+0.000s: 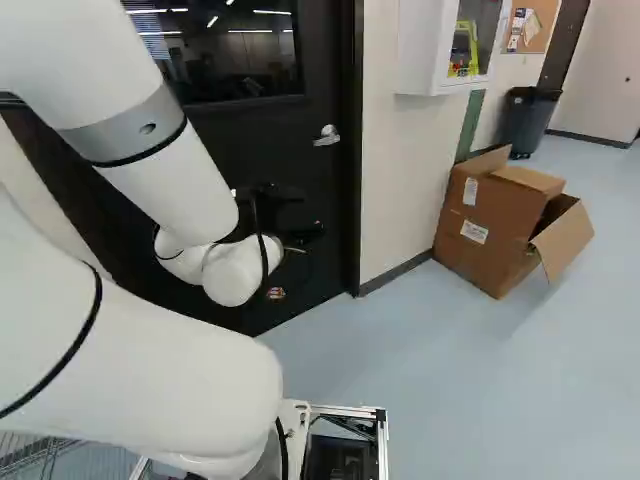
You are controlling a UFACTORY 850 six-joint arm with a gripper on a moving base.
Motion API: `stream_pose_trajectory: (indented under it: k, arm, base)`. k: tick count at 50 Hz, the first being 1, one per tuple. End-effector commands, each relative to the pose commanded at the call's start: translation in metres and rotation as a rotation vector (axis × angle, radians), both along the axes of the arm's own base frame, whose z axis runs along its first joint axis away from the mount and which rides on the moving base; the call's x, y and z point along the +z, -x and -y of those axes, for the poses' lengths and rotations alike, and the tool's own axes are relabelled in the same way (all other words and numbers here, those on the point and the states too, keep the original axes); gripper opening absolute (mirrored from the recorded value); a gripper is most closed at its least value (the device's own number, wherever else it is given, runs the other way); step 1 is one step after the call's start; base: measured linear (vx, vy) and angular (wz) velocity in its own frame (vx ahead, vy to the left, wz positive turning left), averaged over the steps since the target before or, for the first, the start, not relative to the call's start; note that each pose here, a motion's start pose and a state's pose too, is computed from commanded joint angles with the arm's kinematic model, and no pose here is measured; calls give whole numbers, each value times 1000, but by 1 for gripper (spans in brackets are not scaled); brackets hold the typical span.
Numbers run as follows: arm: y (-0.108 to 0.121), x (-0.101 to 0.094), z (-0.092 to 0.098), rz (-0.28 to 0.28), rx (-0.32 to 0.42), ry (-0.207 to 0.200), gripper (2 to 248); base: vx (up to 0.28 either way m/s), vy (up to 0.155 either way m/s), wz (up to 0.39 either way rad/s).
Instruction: Open the door and move inside
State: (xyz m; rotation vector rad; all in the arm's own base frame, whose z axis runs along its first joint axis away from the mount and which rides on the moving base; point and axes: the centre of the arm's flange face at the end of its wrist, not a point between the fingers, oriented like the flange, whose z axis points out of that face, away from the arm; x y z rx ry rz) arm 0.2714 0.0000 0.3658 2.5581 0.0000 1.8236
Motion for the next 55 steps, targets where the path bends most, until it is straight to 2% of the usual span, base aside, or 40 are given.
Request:
stream_pose_trajectory:
  k: [29,42,55]
  arm:
    - [-1,0,0,-1,0,0,247]
    - [-2,1,0,1,0,0,247]
    - [-13,11,0,28,0,0,247]
  base:
    - [187,6,4]
    - [18,2,2]
    - [0,0,0]
